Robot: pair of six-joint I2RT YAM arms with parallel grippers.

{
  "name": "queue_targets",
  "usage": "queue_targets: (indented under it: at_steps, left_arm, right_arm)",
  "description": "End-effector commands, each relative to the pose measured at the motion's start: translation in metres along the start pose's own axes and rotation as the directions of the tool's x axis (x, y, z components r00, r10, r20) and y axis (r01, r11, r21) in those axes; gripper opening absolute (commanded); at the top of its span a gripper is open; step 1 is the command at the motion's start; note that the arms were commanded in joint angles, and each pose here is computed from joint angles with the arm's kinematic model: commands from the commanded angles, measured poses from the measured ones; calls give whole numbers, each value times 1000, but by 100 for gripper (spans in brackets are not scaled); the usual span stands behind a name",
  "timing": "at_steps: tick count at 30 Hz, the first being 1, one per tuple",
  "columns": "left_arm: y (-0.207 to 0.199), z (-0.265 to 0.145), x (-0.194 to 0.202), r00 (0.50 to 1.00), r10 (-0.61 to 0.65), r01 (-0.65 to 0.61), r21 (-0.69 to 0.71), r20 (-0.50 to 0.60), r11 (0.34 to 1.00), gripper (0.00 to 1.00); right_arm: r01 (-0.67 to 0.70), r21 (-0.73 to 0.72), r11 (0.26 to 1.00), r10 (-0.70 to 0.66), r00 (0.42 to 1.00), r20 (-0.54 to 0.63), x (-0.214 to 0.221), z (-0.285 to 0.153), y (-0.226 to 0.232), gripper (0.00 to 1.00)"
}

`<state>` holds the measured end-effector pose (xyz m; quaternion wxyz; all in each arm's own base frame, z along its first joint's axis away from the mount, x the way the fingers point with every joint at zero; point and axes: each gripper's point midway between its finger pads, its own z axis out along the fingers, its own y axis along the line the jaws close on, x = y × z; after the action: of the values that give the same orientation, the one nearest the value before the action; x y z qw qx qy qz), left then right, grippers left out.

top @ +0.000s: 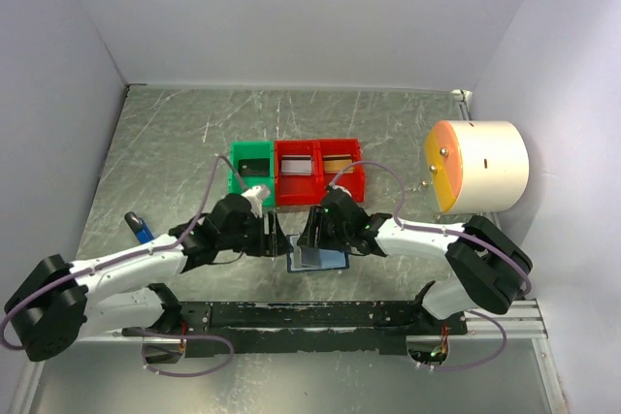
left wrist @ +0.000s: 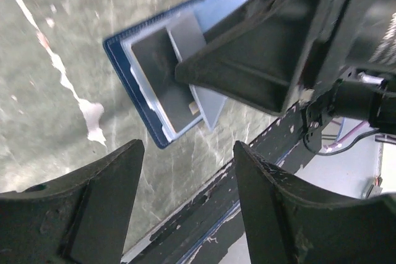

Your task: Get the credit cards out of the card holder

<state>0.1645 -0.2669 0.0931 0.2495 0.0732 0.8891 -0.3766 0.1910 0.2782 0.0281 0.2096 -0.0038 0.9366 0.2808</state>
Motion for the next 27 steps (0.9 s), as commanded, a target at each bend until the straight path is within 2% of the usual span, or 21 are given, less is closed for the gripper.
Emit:
queue_targets:
  at_steps: [1, 14, 24, 27]
  left_arm:
    - [-13, 16, 2, 997, -46, 45, 20, 68, 999, 71]
    - [-27, 51, 27, 996, -86, 84, 70, 30, 994, 64]
    - [-32, 70, 31, 994, -102, 100, 66, 29, 993, 46]
    - [-35, 72, 30, 994, -103, 101, 74, 24, 992, 38]
  right_arm:
    - [-13, 63, 998, 15, 999, -35, 12, 4, -20, 46]
    - [-25, 68, 997, 28, 999, -46, 17, 2, -23, 47]
    - [-15, 75, 997, 19, 998, -55, 20, 2, -27, 47]
    - [-15, 78, 997, 19, 998, -54, 20, 1, -28, 47]
